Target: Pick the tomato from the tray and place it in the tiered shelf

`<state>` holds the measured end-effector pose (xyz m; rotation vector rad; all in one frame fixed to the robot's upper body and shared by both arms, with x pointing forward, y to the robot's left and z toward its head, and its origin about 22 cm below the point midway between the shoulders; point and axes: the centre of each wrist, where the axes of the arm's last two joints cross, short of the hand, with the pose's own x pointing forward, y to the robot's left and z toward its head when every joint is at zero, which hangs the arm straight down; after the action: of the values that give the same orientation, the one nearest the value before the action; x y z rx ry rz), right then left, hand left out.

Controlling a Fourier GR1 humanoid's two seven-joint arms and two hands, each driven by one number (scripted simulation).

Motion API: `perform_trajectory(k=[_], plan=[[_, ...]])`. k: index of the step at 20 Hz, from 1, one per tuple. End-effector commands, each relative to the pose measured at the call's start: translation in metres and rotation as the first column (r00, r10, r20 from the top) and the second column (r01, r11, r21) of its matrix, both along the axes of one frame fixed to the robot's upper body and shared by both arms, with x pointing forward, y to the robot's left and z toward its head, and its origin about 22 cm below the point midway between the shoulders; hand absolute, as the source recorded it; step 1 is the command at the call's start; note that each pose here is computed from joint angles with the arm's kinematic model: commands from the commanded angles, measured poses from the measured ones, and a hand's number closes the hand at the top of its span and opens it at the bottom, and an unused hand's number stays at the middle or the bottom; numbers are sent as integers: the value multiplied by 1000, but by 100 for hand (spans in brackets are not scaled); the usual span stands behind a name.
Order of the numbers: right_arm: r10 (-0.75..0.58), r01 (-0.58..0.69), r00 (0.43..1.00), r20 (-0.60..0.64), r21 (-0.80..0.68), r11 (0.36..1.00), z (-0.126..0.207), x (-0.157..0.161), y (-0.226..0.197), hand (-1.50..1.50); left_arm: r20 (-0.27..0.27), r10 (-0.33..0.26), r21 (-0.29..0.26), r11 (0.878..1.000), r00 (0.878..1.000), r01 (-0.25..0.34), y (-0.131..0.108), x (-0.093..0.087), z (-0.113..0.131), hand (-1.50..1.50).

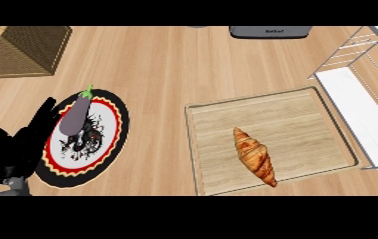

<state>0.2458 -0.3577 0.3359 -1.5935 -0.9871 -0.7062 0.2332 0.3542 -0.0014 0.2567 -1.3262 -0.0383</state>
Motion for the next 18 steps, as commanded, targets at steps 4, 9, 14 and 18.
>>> perform_trajectory(k=[4, 9, 14, 18], plan=[[-38, 40, 989, 146, -15, 999, 26, -82, 47, -150, 8, 26, 16, 1000, 1000, -26, 12, -7, 1, 0], [-143, 147, 979, 145, -16, 989, 43, -132, 54, -150, -19, 47, -10, 999, 999, -47, 4, -19, -8, 0], [-136, 135, 988, 69, 18, 991, 27, -155, 69, -150, -19, 71, 24, 997, 997, -71, 21, -18, 4, 0], [-118, 119, 991, 59, -13, 993, 21, -175, 74, -150, -61, 110, 16, 994, 992, -109, 23, -37, -12, 0]])
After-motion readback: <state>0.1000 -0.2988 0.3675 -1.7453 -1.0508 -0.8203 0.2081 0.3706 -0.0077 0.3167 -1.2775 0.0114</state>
